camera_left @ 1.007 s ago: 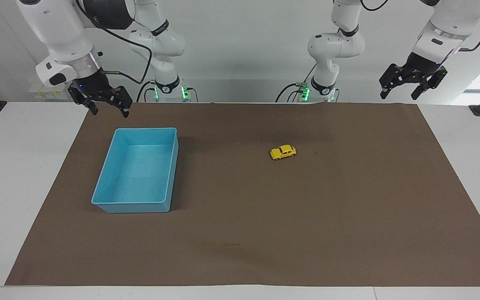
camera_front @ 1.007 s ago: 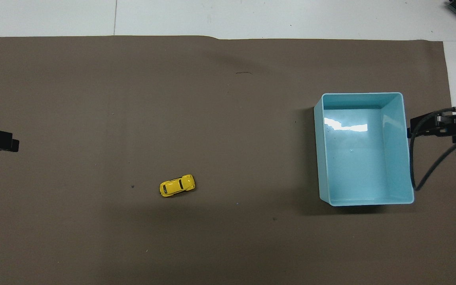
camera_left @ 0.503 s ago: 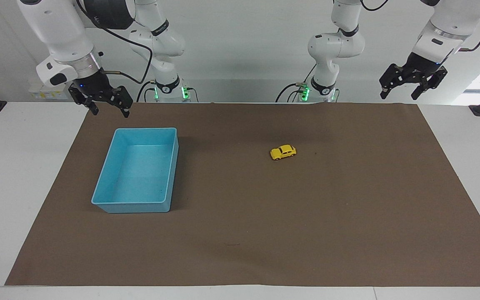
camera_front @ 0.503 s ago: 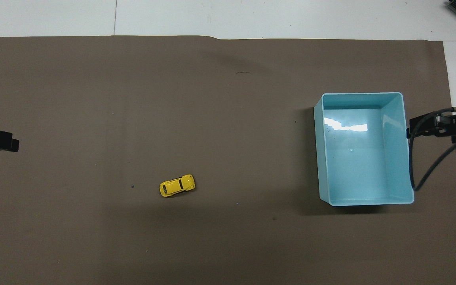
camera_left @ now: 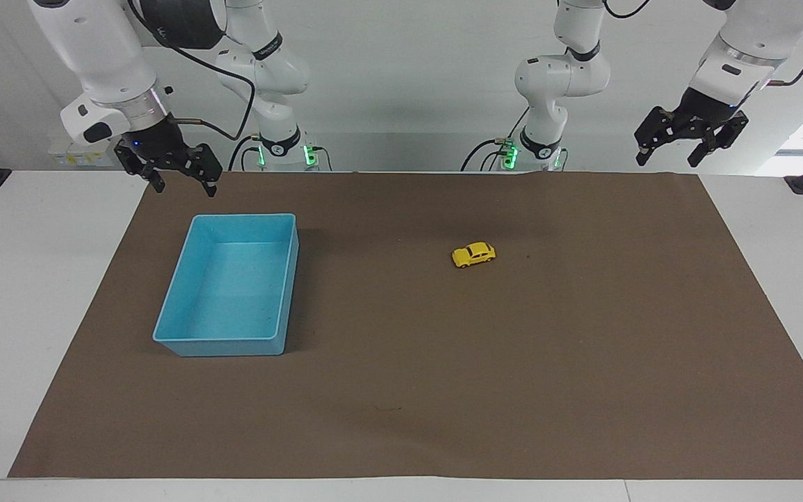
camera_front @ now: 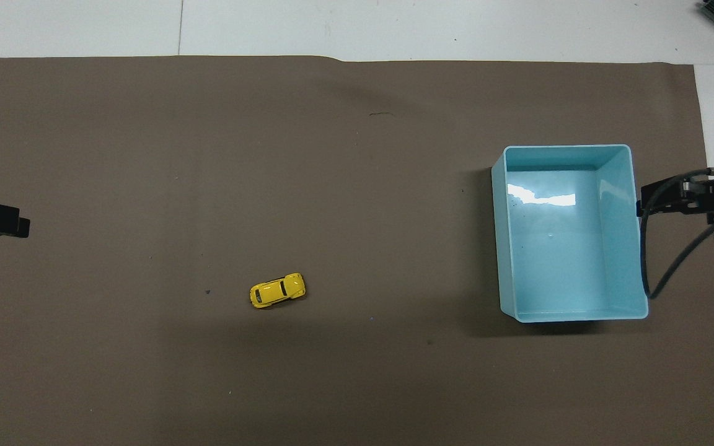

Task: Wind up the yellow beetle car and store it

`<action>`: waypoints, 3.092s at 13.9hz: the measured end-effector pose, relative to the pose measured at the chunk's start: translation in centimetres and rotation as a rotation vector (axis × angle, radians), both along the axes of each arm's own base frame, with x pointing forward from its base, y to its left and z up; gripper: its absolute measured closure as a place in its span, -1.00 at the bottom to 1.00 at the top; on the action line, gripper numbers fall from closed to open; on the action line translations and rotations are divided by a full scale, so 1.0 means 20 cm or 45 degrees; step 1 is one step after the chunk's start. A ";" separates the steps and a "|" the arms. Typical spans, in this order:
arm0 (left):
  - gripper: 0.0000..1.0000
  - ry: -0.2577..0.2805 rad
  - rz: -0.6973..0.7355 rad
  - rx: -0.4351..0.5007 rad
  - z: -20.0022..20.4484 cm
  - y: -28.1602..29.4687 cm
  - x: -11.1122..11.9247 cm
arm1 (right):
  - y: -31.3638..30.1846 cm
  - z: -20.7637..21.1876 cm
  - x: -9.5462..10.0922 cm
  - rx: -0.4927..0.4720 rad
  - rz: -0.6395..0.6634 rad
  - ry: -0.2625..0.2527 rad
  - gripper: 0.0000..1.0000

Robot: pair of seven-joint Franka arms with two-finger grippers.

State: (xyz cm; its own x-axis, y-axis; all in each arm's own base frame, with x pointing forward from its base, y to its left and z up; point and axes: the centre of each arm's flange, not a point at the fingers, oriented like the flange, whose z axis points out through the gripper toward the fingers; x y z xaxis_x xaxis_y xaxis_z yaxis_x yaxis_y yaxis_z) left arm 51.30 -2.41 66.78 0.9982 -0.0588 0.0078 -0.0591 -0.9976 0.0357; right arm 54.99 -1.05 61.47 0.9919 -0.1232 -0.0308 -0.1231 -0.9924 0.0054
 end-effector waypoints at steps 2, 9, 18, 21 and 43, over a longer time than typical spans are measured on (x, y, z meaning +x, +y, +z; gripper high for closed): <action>-1.00 0.000 0.000 0.000 0.00 0.00 0.00 | 0.00 0.00 0.00 0.000 0.000 0.000 -1.00; -1.00 0.000 0.000 0.000 0.00 0.00 0.00 | 0.00 0.00 0.00 0.000 0.000 0.000 -1.00; -1.00 0.001 -0.011 0.001 0.00 -0.03 0.00 | 0.00 0.00 0.00 0.000 0.000 0.000 -1.00; -1.00 0.023 0.092 0.003 -0.01 -0.04 -0.01 | 0.00 0.00 0.00 0.000 0.000 0.000 -1.00; -1.00 0.320 2.273 0.065 -0.69 -0.47 -0.15 | 0.00 0.00 0.00 0.000 0.000 0.000 -1.00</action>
